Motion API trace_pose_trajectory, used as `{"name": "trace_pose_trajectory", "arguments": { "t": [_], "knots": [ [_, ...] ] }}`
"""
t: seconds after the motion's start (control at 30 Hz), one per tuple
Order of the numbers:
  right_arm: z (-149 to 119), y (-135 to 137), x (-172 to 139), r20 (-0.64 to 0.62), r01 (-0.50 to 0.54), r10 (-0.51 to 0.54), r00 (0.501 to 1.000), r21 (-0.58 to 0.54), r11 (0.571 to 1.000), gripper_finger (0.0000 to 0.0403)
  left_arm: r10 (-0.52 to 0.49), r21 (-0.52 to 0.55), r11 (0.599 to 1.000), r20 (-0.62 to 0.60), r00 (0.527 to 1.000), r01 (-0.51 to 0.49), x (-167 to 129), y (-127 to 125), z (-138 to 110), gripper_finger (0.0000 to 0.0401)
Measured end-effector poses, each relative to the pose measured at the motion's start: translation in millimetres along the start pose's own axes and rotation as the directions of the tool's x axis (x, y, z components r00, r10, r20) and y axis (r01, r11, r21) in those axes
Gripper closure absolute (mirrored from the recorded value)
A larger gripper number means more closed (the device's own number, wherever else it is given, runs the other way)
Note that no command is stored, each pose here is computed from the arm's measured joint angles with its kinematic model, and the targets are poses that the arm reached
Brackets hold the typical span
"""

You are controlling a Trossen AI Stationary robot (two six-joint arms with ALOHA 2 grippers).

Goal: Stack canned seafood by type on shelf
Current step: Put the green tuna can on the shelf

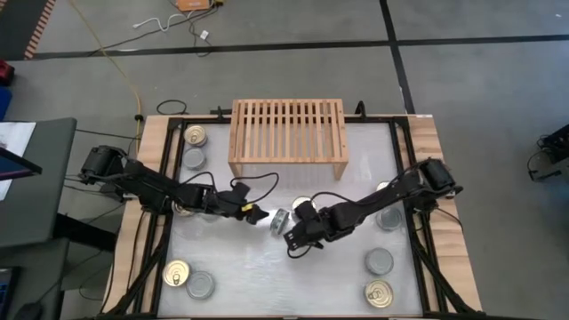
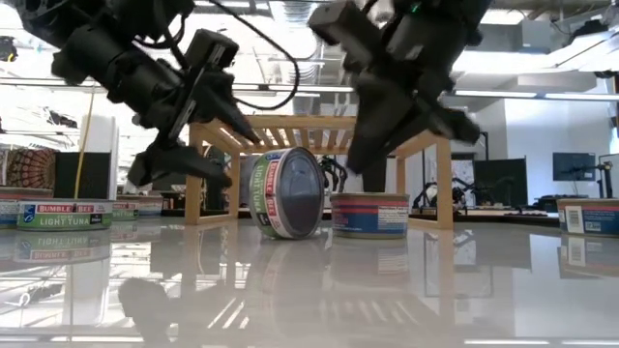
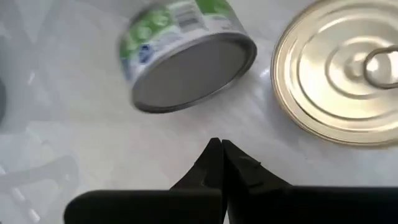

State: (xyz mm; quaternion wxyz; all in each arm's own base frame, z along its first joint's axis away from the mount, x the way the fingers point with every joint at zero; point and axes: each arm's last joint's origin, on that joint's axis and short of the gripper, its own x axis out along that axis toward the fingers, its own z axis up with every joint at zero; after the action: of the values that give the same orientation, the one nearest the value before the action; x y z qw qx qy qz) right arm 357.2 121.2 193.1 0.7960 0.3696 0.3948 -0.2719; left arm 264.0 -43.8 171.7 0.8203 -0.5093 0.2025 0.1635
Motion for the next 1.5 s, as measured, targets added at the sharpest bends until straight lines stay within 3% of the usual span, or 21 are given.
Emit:
{"name": "trace_pose_trajectory", "arguments": {
  "t": [0.2, 0.43, 0.6, 0.73, 1.07, 1.23, 1.33, 1.5],
  "knots": [
    [-1, -7, -40, 0.022, 0.05, -0.048, 0.999, -0.084, 0.995, 0.0382, -0.05, 0.031, 0.998, 0.01, 0.999, 0.049, 0, -34, 11, 0.0148],
    [-8, -32, -77, 0.067, 0.252, -0.244, 0.967, -0.174, 0.952, 0.0382, 0.216, 0.154, 0.964, 0.022, 0.976, -0.217, -15, -72, 31, 0.0148],
    [-13, -46, -91, 0.096, 0.376, -0.364, 0.926, -0.225, 0.899, 0.0382, 0.198, 0.193, 0.958, 0.095, 0.976, -0.213, -24, -100, 47, 0.0148],
    [-19, -57, -90, 0.098, 0.432, -0.421, 0.902, -0.261, 0.864, 0.0382, 0.253, 0.215, 0.939, 0.093, 0.963, -0.267, -6, -110, 47, 0.0147],
    [-48, -115, -88, 0.069, 0.264, -0.256, 0.964, -0.157, 0.952, 0.0383, 0.48, 0.288, 0.84, 0.002, 0.877, -0.46, 44, -139, 45, 0.0147],
    [-52, -151, -95, 0.079, 0.083, -0.078, 0.994, -0.062, 0.995, 0.0384, 0.547, 0.307, 0.799, -0.013, 0.837, -0.517, 55, -147, 45, 0.0147],
    [-52, -164, -98, 0.101, -0.072, 0.074, 0.992, -0.03, 0.997, 0.0384, 0.574, 0.292, 0.789, -0.035, 0.818, -0.541, 60, -146, 43, 0.0147],
    [-50, -173, -101, 0.157, -0.283, 0.281, 0.947, -0.01, 0.959, 0.0384, 0.59, 0.234, 0.793, -0.067, 0.804, -0.562, 64, -140, 39, 0.0147]
  ]
}}
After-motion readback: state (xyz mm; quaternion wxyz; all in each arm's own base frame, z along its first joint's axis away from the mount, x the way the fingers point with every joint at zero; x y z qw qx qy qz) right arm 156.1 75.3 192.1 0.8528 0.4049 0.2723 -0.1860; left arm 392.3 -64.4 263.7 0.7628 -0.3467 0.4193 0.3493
